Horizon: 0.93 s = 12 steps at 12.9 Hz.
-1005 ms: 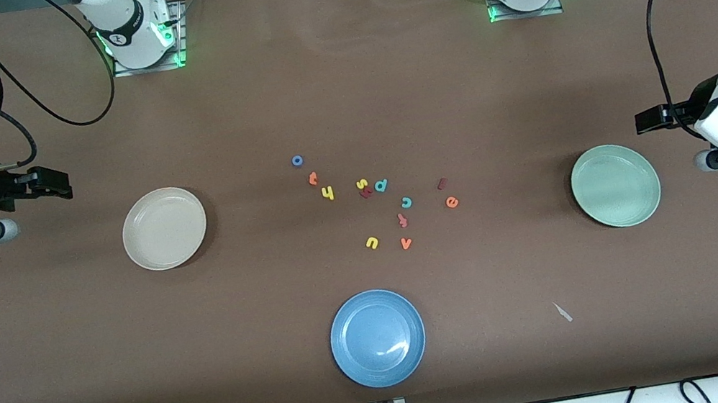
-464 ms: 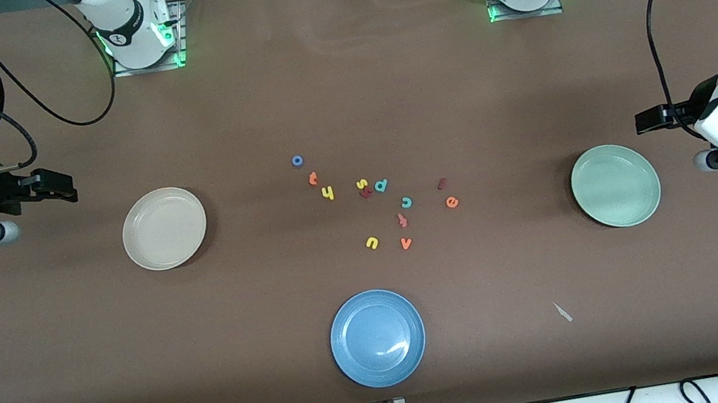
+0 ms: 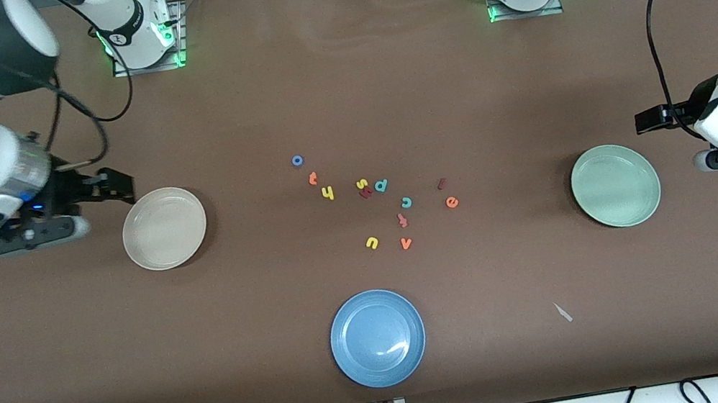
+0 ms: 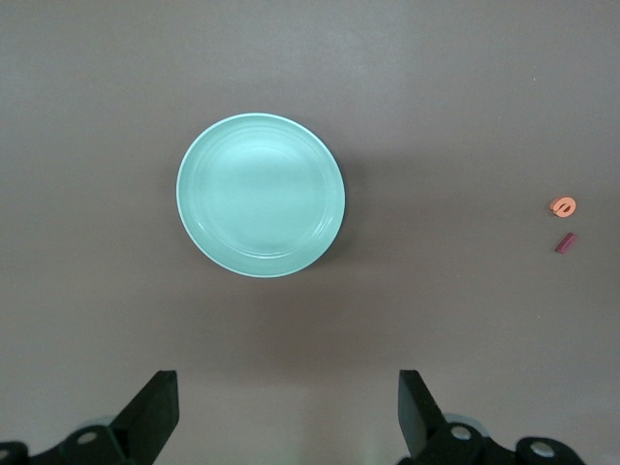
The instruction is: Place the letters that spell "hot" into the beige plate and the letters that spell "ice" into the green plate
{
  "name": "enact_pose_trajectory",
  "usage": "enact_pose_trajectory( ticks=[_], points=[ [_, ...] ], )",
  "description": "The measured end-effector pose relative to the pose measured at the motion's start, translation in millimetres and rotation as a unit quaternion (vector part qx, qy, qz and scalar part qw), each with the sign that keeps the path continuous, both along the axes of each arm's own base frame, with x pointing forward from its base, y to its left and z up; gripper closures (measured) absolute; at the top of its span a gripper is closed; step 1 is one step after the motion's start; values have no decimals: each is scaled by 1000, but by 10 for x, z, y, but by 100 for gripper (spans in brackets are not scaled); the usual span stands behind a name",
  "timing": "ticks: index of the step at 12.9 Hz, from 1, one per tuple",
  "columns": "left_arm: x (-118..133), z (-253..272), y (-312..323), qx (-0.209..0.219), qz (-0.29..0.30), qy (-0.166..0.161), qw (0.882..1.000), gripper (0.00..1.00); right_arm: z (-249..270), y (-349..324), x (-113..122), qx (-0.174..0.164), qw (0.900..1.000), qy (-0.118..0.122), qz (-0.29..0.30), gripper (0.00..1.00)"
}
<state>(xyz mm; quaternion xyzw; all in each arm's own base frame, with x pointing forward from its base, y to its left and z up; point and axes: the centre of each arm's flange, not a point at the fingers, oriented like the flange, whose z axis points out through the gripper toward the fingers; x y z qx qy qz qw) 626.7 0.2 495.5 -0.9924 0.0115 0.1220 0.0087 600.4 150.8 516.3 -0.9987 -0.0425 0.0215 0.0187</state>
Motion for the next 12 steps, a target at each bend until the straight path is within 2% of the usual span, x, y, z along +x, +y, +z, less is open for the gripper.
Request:
enact_pose_trajectory(
  ticks=[4, 8, 10, 12],
  points=[
    [24, 14, -3, 0, 0, -10, 1000, 1, -423, 677, 20, 0, 1000, -4, -3, 0],
    [93, 264, -46, -1, -4, -69, 998, 1, -804, 1326, -84, -2, 1000, -3, 7, 0],
    [49, 420, -56, 2, -5, -82, 997, 1, -932, 1416, -89, -3, 1000, 1, 9, 0],
    [34, 473, -37, 16, -8, -88, 996, 1, -1061, 1562, -128, 0, 1000, -8, -3, 0]
  ],
)
